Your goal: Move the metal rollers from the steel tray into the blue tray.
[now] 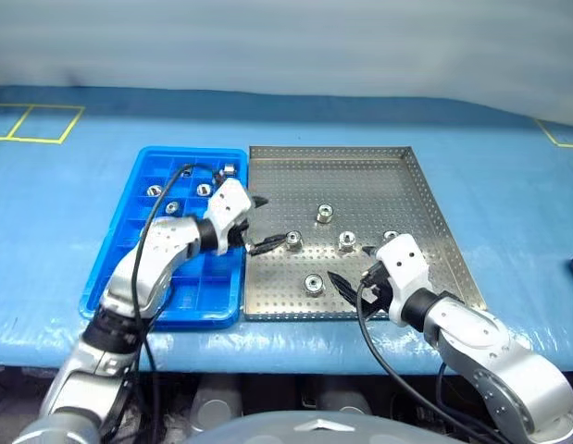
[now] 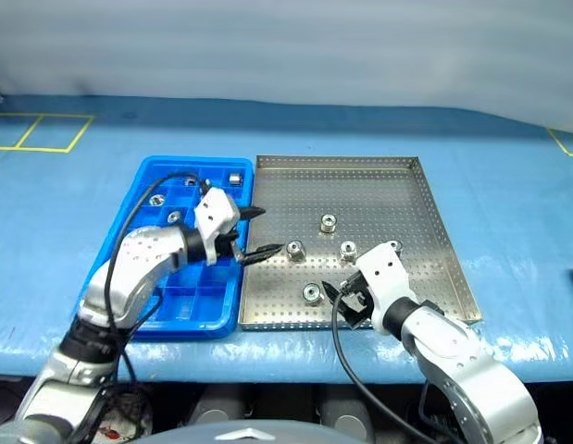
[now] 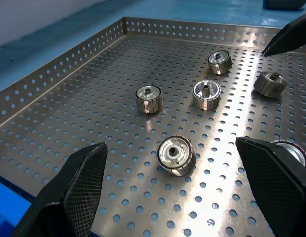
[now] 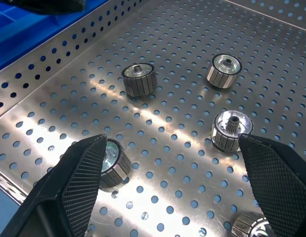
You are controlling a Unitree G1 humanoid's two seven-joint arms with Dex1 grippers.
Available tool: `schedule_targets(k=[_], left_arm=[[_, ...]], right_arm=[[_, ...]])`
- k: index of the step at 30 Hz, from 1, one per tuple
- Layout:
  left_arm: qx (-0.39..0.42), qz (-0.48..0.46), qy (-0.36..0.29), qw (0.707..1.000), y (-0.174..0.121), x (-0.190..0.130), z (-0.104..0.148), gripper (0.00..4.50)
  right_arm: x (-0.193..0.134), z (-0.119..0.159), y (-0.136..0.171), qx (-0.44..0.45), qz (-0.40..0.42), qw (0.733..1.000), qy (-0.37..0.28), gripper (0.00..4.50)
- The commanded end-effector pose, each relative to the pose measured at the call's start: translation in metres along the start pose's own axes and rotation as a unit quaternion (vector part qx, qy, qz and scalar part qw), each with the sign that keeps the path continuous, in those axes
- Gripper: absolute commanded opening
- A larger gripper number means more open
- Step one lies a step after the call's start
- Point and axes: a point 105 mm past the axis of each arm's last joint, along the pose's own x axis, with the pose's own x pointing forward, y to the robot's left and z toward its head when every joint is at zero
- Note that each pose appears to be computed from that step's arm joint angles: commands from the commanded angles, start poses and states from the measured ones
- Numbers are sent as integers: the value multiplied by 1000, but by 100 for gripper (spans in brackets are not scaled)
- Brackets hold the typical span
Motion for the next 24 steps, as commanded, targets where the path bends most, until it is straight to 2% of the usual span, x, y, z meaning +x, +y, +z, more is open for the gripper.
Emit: schedule_targets(k=[1, 6, 12, 18, 21, 24], left_arm=[[-5, -31, 27, 999, -1, 24, 4, 450], [8, -83, 84, 993, -11, 53, -7, 450], [25, -101, 147, 984, -14, 69, -32, 450], [37, -103, 172, 979, -14, 75, -44, 450], [57, -104, 193, 974, -13, 74, -52, 393], [66, -110, 199, 971, -15, 73, -56, 295]], right_arm=[[-1, 11, 2, -11, -1, 1000, -25, 447], [1, 10, 7, -7, -1, 1000, -26, 447], [0, 8, 9, 3, -11, 1000, -28, 447], [-1, 8, 8, 7, -21, 999, -31, 447], [-2, 8, 8, 8, -24, 999, -32, 450], [-1, 9, 6, 9, -31, 999, -34, 450]])
